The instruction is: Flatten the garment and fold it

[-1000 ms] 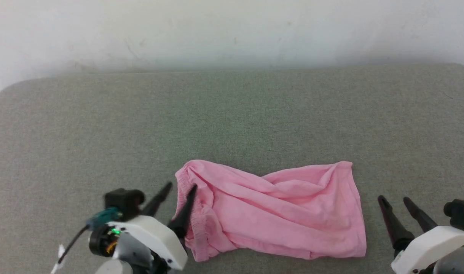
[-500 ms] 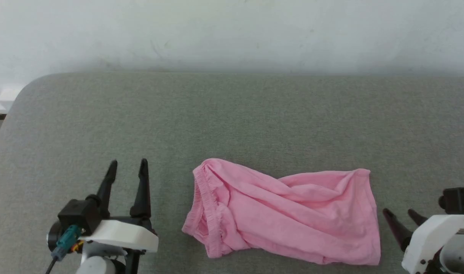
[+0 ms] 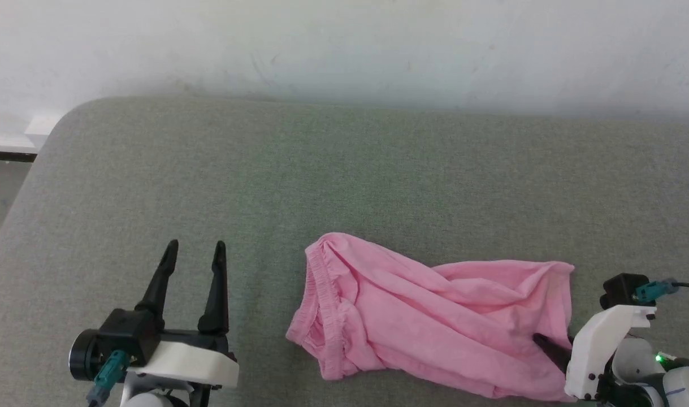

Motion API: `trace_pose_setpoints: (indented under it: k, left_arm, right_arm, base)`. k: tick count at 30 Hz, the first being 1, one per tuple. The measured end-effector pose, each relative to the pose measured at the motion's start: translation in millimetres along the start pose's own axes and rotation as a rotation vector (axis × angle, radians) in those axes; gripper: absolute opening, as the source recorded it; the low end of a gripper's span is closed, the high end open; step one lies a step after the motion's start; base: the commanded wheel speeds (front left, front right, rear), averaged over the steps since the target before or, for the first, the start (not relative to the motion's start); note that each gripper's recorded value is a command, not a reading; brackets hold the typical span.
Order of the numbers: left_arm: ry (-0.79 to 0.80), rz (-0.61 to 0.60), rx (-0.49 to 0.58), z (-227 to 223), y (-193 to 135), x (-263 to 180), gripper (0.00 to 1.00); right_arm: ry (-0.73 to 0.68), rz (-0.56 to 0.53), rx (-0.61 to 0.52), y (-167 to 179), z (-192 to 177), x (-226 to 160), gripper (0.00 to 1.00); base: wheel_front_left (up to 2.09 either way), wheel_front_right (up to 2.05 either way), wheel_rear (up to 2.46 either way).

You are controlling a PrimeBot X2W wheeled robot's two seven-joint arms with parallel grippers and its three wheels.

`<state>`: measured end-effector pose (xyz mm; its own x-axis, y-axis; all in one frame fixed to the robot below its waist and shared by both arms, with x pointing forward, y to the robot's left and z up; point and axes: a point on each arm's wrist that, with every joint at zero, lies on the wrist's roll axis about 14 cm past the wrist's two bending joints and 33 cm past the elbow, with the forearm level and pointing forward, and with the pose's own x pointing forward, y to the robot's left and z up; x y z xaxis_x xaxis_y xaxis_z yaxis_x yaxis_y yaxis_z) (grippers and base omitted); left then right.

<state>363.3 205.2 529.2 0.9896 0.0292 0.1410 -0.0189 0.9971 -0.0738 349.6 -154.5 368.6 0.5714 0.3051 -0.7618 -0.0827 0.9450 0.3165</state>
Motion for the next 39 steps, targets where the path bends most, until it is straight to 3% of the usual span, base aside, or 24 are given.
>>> trace_pose_setpoints:
  k: [1, 2, 6, 10, 14, 20, 23, 28, 35, 39]
  left_arm:
    - [-0.001, -0.003, 0.005, 0.4, 0.2, -0.6, 1.00]
    - [0.000, -0.008, 0.013, 0.3, 0.0, -1.3, 1.00]
    - [0.006, -0.022, 0.028, -2.0, -2.2, -2.7, 1.00]
    - [0.011, -0.035, 0.039, -3.8, -4.3, -3.1, 1.00]
    - [0.020, -0.049, 0.041, -6.6, -8.1, -5.0, 1.00]
    - [0.019, -0.069, 0.035, -7.1, -15.4, -3.8, 1.00]
    - [0.023, -0.075, 0.037, -8.9, -17.2, -3.1, 1.00]
    - [0.028, -0.086, 0.029, -10.9, -20.8, -2.4, 1.00]
    - [0.026, -0.092, 0.031, -10.1, -22.1, -4.5, 1.00]
    - [0.030, -0.090, 0.026, -11.0, -21.7, -7.4, 1.00]
  right_arm:
    - [0.017, 0.006, -0.002, 1.0, -1.4, 0.3, 0.05]
    - [0.023, 0.014, 0.000, 2.4, -1.7, 0.3, 0.00]
    - [-0.018, 0.038, -0.009, 10.4, 3.9, -1.9, 0.00]
    - [-0.174, 0.023, -0.023, 5.9, 33.5, -17.4, 0.00]
    - [-0.274, -0.061, 0.002, -25.9, 51.3, -42.5, 0.00]
    - [-0.293, -0.238, 0.109, -91.9, 35.3, -76.1, 0.00]
    - [-0.313, -0.250, 0.129, -96.4, 37.6, -83.6, 0.00]
    - [-0.317, -0.105, 0.088, -43.1, 48.2, -74.6, 0.00]
    - [-0.336, 0.192, 0.000, 69.1, 61.3, -57.8, 0.00]
    - [-0.295, 0.335, -0.012, 121.2, 50.2, -42.3, 0.00]
  base:
    - [0.00, 0.00, 0.00]
    - [0.00, 0.00, 0.00]
    - [0.00, 0.00, 0.00]
    - [0.00, 0.00, 0.00]
    - [0.00, 0.00, 0.00]
    - [0.00, 0.00, 0.00]
    - [0.00, 0.00, 0.00]
    - [0.00, 0.00, 0.00]
    - [0.00, 0.00, 0.00]
    - [0.00, 0.00, 0.00]
